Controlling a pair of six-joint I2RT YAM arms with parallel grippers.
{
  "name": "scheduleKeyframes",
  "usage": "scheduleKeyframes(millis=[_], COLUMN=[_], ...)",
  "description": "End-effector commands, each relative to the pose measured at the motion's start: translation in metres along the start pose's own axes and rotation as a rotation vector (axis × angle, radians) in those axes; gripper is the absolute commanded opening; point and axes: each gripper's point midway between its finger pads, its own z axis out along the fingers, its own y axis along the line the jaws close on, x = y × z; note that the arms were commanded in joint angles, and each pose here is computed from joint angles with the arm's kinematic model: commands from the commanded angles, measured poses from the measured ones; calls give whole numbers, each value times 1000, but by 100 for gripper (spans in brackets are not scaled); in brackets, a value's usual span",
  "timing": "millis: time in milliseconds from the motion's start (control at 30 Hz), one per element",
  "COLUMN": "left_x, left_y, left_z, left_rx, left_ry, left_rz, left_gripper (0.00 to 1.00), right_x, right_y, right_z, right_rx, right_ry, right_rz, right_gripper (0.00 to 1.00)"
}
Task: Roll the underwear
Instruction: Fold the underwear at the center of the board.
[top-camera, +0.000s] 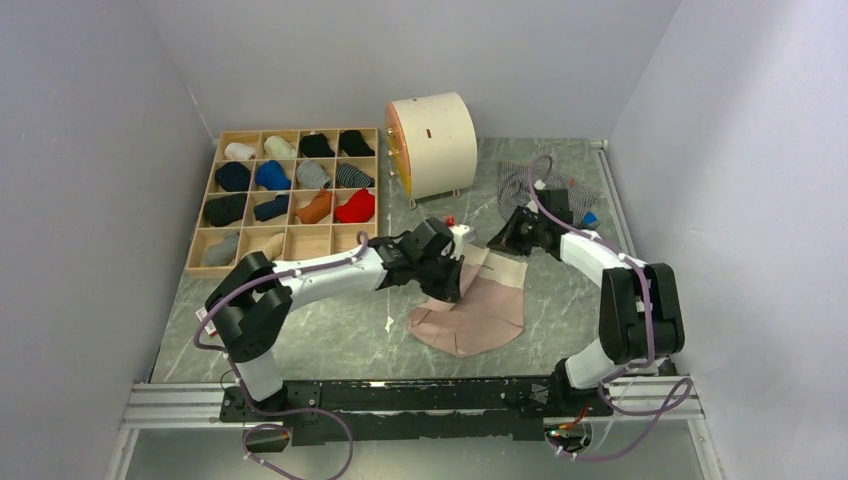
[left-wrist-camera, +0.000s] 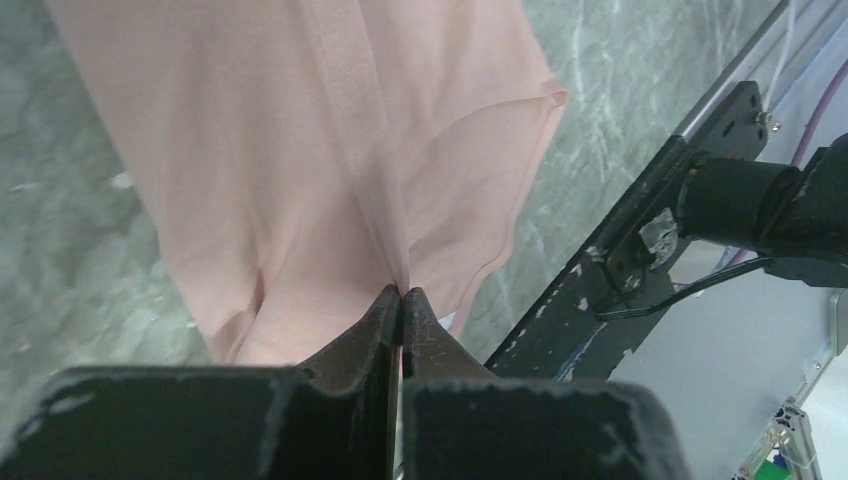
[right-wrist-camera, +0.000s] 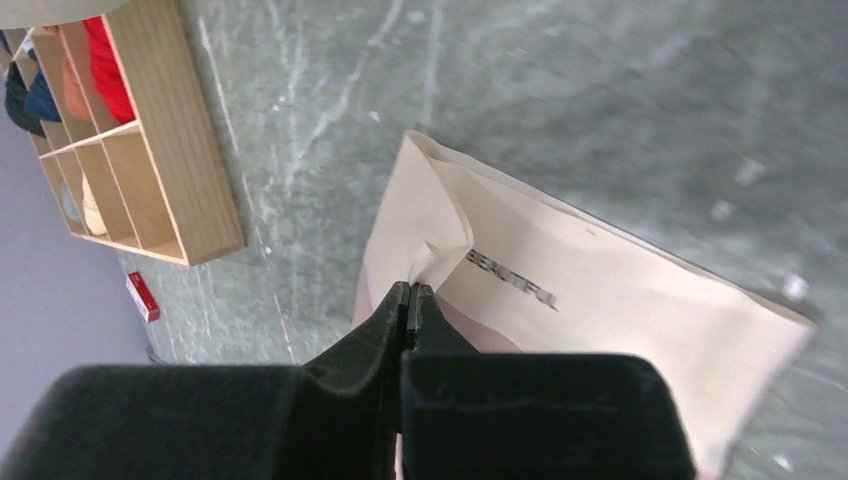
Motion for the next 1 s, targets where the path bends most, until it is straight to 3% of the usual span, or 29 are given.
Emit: scheduleKeyframes(millis=[0, 500, 967], left_x=[3, 30, 35], left_y=[-38, -104, -119], left_z=[7, 58, 93], left_rx=[47, 140, 186], left_ry=[35, 119, 138], left_rz=[0, -16, -50], left_gripper=[5, 5, 5], right_x=[-14, -24, -49], right_y=[-15, -81, -93], right_z=[-21, -24, -25], right_rx=[-6, 173, 261], right_ry=[-72, -72, -100], right_rz=[-34, 24, 0], right_gripper=[0, 0, 0])
